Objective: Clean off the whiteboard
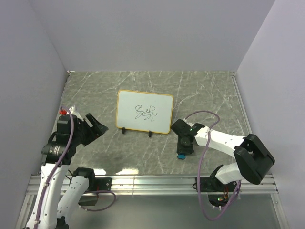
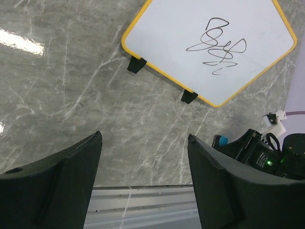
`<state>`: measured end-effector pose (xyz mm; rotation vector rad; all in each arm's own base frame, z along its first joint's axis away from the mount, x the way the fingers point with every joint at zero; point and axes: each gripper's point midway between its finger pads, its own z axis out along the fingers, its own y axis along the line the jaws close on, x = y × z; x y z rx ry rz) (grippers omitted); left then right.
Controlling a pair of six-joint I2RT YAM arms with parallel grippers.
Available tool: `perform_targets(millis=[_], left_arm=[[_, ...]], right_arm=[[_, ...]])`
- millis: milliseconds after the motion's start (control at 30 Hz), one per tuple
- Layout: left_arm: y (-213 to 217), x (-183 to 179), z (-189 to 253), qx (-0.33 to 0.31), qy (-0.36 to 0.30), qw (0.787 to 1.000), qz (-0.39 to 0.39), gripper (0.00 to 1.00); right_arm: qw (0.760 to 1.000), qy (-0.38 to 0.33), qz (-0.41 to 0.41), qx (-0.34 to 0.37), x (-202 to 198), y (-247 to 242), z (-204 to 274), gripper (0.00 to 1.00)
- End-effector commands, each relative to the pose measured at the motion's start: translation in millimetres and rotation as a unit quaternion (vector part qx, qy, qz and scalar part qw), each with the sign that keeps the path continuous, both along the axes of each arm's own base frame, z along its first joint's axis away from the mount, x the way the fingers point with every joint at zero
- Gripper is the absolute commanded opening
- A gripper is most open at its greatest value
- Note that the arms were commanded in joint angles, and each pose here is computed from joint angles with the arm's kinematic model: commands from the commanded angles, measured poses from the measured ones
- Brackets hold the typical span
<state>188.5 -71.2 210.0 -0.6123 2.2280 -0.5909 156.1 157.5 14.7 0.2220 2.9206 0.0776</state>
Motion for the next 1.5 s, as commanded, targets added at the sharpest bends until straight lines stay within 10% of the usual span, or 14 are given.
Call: perform_targets(millis=[0, 167, 800, 1133, 1467], left_arm=[[3, 9, 4, 0.018, -0.020, 1.000, 0.000, 0.77], [13, 24, 12, 0.065, -0.048, 0.997, 0.004, 0.78], [-42, 174, 73, 0.080, -0.294, 0.946, -0.110, 0.82], [-18, 256, 45, -0.005, -0.292, 0.942, -0.168, 0.75], [-42, 257, 27, -0.144, -0.294, 0.896, -0.299, 0.75]], right_arm=[[1.000, -0.025, 0.005, -0.002, 13, 7, 3, 0.29], [1.000, -0.018, 0.005, -0.008, 8, 5, 2, 0.00], [0.997, -0.044, -0.029, 0.059, -41, -18, 54, 0.00], [0.994, -0.050, -0.056, 0.083, -63, -36, 70, 0.00], [0.995, -0.036, -0.062, 0.073, -57, -28, 67, 0.00]])
